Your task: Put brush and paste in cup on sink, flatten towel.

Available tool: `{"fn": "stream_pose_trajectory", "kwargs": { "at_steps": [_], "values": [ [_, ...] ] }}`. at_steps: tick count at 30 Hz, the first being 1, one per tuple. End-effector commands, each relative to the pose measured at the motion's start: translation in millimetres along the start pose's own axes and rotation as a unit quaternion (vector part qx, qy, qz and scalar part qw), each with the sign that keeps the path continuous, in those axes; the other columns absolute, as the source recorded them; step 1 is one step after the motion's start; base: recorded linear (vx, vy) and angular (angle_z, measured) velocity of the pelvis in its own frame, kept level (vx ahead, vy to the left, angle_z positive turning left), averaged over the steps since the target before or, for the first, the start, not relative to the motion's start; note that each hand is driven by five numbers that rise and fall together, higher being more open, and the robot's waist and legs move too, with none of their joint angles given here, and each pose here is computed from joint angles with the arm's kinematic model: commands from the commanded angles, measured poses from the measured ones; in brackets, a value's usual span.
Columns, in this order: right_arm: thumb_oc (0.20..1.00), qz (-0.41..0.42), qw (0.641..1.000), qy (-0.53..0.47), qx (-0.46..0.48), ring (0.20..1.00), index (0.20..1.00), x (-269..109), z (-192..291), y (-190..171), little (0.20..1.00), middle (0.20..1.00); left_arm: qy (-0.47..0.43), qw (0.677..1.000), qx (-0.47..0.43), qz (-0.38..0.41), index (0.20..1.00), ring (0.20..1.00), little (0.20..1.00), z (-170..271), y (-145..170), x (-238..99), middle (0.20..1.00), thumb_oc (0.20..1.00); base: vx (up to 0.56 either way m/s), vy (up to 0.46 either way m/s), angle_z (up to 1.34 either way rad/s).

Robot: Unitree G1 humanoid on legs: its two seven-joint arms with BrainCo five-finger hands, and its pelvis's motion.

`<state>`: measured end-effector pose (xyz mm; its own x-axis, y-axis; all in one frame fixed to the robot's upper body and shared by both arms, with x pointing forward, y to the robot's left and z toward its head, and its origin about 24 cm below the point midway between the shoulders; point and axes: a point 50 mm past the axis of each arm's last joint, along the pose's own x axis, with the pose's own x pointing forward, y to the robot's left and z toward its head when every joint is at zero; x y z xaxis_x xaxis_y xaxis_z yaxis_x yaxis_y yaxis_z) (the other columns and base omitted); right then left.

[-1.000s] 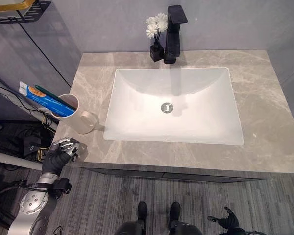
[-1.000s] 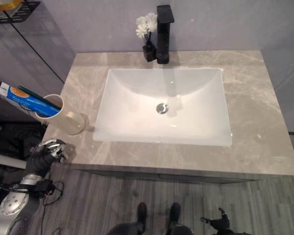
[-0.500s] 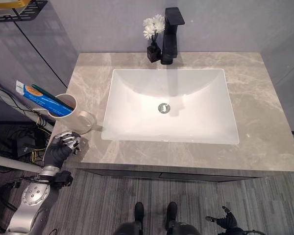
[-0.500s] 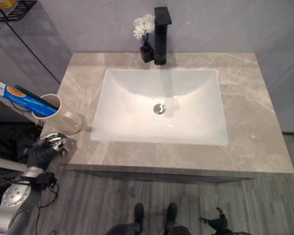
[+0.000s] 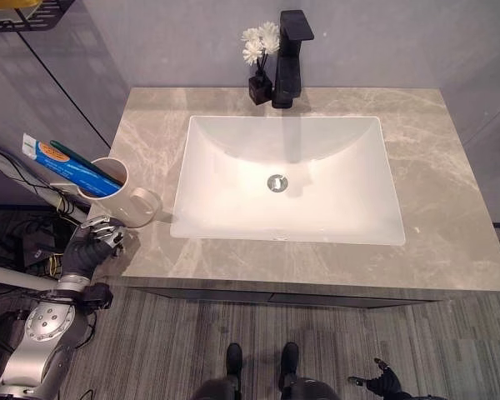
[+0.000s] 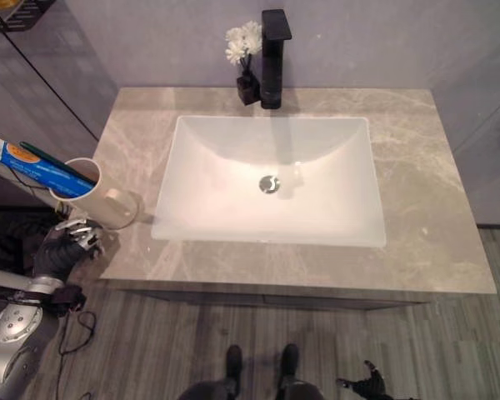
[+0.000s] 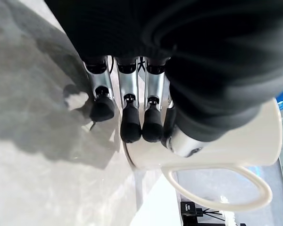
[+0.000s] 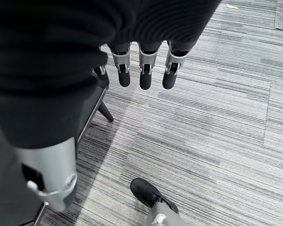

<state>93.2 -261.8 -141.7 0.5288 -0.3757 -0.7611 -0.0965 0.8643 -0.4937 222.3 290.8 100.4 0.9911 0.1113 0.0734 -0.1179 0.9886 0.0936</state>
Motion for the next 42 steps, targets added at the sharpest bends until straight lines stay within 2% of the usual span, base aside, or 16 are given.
{"fn": "stream_pose_trajectory", "kwargs": {
  "at_steps": [1,19,42],
  "values": [
    [1.000,-0.006,1.000,-0.012,-0.022,1.000,1.000,3,5,-10,1.000,1.000,-0.047,0.999,0.003,0.000,0.200,0.200,0.200,23,4,12,0.200,0.200,0.00,0.005,-0.04],
    [1.000,0.005,0.999,-0.013,-0.031,1.000,1.000,4,8,-7,1.000,1.000,-0.061,0.998,-0.017,-0.029,0.200,0.200,0.200,26,-15,19,0.200,0.200,0.00,0.001,-0.03],
    [1.000,0.004,0.999,-0.014,-0.034,1.000,1.000,4,8,-9,1.000,1.000,-0.085,0.995,-0.023,0.041,0.200,0.200,0.200,31,-4,43,0.200,0.200,0.00,0.000,0.00]
  ]
}}
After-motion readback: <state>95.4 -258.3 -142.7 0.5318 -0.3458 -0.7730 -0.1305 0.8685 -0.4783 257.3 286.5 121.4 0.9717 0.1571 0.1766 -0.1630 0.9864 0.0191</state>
